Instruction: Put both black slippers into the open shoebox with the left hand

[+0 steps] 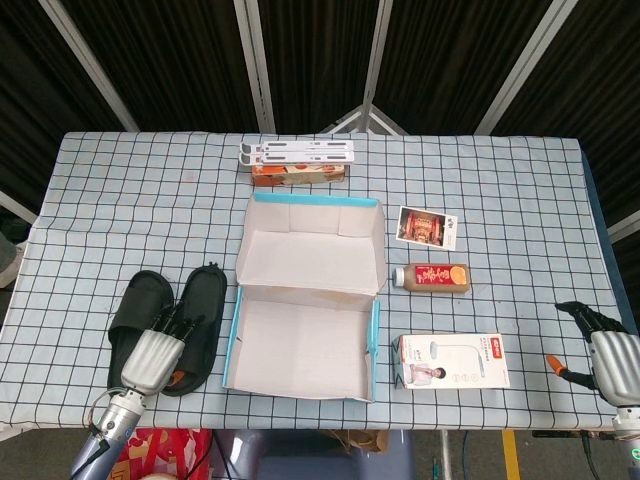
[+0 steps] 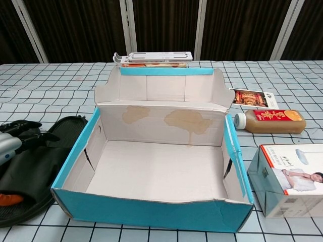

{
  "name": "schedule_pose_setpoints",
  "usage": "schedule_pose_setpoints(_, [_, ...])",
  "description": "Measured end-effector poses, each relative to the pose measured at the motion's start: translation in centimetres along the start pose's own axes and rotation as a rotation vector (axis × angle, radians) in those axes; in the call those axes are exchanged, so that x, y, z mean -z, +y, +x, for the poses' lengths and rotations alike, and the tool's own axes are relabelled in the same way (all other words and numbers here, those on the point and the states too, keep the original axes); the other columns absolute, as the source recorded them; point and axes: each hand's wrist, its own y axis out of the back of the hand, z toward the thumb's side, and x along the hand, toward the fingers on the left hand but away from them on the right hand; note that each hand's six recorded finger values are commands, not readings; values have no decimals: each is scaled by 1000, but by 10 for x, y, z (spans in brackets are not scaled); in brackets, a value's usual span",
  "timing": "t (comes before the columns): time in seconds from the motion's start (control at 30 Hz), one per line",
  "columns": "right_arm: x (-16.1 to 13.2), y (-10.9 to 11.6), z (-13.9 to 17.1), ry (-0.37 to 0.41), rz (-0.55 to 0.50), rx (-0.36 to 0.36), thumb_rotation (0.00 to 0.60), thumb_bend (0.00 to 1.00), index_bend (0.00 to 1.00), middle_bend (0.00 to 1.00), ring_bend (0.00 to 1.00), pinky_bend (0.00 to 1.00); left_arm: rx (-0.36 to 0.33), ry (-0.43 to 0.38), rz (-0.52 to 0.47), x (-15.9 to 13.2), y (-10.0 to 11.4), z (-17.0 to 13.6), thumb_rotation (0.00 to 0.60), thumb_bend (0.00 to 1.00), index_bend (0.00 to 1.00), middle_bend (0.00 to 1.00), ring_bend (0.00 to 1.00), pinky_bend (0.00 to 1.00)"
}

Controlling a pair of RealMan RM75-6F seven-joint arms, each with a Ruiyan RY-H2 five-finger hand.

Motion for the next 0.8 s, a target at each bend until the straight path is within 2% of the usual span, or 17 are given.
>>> schedule_pose_setpoints(0.27, [0, -1, 0, -3, -1, -4, 600, 234, 259, 252, 295, 323, 0, 13, 11, 1, -2, 1, 600, 165, 337, 312, 16, 103])
schedule_pose_setpoints(0.47, [0, 0, 0, -7, -2, -5, 600, 233, 259, 253, 295, 323, -16, 12, 9, 1, 1, 2, 600, 284, 346, 312, 17, 103])
schedule_pose_setpoints(0.6, [0, -1, 0, -3, -2, -6, 600, 234, 259, 252, 295, 323, -33, 17, 8, 3, 6, 1, 600, 310, 346, 311, 16, 103])
schedule_pose_setpoints(0.8, [0, -2, -1, -2, -2, -9, 600, 232, 259, 252, 295, 323, -100, 42, 11, 15, 28, -3, 600, 354, 368, 320, 17, 103])
